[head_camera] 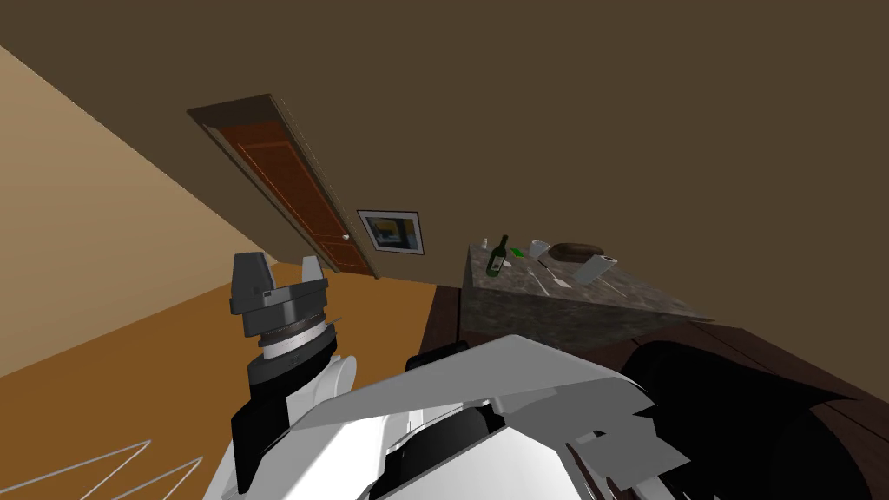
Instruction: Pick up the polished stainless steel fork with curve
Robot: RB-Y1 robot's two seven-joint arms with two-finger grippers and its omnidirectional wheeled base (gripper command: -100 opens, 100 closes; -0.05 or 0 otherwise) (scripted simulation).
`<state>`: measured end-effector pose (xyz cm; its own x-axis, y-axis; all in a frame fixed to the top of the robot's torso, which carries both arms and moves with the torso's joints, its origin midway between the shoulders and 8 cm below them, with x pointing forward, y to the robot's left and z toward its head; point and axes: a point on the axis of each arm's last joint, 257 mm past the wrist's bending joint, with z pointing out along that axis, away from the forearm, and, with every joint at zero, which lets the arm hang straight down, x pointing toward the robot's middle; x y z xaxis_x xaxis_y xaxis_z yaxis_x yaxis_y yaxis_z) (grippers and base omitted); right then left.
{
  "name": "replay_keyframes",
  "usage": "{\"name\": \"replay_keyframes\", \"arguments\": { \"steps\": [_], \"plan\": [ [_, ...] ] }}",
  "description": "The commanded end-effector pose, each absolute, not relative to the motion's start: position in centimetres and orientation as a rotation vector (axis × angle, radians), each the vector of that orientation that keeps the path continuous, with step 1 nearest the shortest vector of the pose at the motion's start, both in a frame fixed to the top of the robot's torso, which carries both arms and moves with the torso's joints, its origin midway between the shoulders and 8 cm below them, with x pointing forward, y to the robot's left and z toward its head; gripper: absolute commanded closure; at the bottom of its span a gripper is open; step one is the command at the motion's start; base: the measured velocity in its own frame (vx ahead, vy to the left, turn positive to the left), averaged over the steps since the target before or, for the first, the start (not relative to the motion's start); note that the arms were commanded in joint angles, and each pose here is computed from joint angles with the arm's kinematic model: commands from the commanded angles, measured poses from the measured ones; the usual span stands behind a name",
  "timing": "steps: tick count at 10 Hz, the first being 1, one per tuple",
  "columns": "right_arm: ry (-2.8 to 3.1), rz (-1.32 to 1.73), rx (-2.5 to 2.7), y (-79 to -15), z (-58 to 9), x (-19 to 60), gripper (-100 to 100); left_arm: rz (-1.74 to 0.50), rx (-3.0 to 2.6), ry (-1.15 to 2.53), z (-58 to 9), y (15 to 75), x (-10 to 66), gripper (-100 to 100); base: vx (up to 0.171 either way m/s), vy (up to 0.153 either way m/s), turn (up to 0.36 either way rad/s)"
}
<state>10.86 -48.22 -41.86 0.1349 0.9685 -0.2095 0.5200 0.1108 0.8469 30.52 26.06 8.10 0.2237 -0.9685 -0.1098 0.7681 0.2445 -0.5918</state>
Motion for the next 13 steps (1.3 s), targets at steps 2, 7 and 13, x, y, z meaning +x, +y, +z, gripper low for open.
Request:
{"name": "replay_keyframes", "arguments": {
  "steps": [2, 7, 13],
  "plan": [
    [1.578, 0.541, 1.567, -50.4, -43.1, 5.7, -100, -1.259, -0.464, 0.515, 8.1, 26.1, 30.5, 0, 0.022, 0.082, 0.106],
    [1.684, 0.363, 1.631, -54.2, -44.4, -2.7, -100, -1.259, -0.464, 0.515, 8.1, 26.1, 30.5, 0, 0.019, 0.071, 0.123],
    [1.779, 0.235, 1.65, -57.0, -43.9, -8.7, -100, -1.259, -0.464, 0.515, 8.1, 26.1, 30.5, 0, 0.02, 0.041, 0.115]
  ]
}}
